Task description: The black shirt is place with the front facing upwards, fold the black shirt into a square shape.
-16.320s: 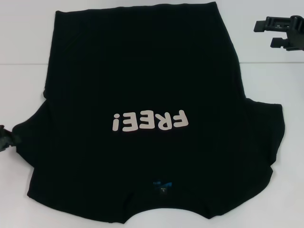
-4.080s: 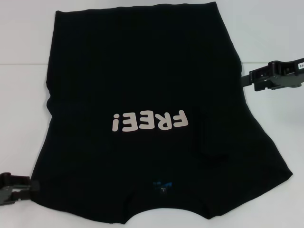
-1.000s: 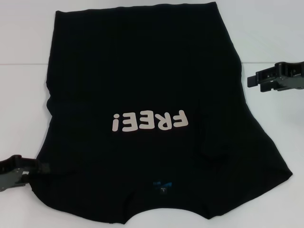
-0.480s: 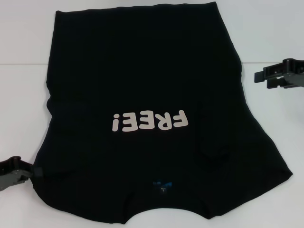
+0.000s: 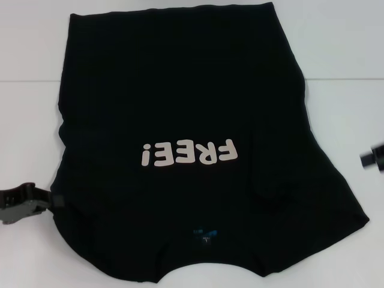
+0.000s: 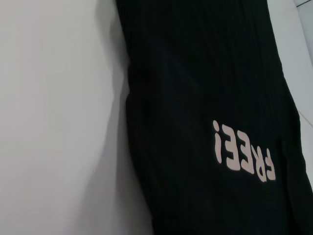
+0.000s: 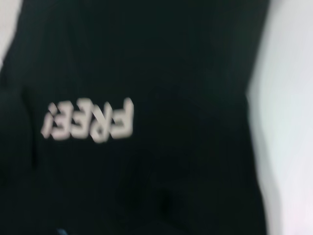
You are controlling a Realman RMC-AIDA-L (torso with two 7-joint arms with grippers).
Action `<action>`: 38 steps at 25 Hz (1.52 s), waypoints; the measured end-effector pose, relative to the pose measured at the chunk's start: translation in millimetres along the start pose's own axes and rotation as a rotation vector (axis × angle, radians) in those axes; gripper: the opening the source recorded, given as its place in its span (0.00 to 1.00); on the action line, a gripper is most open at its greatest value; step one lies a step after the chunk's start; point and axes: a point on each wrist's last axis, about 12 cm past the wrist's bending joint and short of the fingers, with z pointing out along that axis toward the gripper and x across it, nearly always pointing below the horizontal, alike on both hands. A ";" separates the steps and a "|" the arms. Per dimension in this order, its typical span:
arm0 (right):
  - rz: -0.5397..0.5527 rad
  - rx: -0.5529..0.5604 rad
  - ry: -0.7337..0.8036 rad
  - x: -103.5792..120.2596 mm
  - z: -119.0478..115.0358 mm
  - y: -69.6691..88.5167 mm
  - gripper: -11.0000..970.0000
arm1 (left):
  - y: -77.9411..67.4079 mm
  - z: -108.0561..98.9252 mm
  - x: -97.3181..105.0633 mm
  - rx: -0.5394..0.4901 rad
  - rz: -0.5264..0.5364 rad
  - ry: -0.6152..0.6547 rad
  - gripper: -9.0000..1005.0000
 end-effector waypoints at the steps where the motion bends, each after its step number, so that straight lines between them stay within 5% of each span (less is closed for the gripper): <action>1: 0.008 0.012 0.024 4.8 -0.5 -3.2 0.57 | -0.6 1.2 -1.3 -0.001 0.001 -0.001 0.01; 16: -0.050 0.092 0.090 28.2 44.1 -8.8 0.57 | -9.9 7.2 -13.4 0.005 0.020 -0.009 0.01; 38: -0.071 0.122 0.125 32.1 67.4 -0.4 0.57 | -6.8 6.6 -12.6 -0.003 0.007 -0.022 0.01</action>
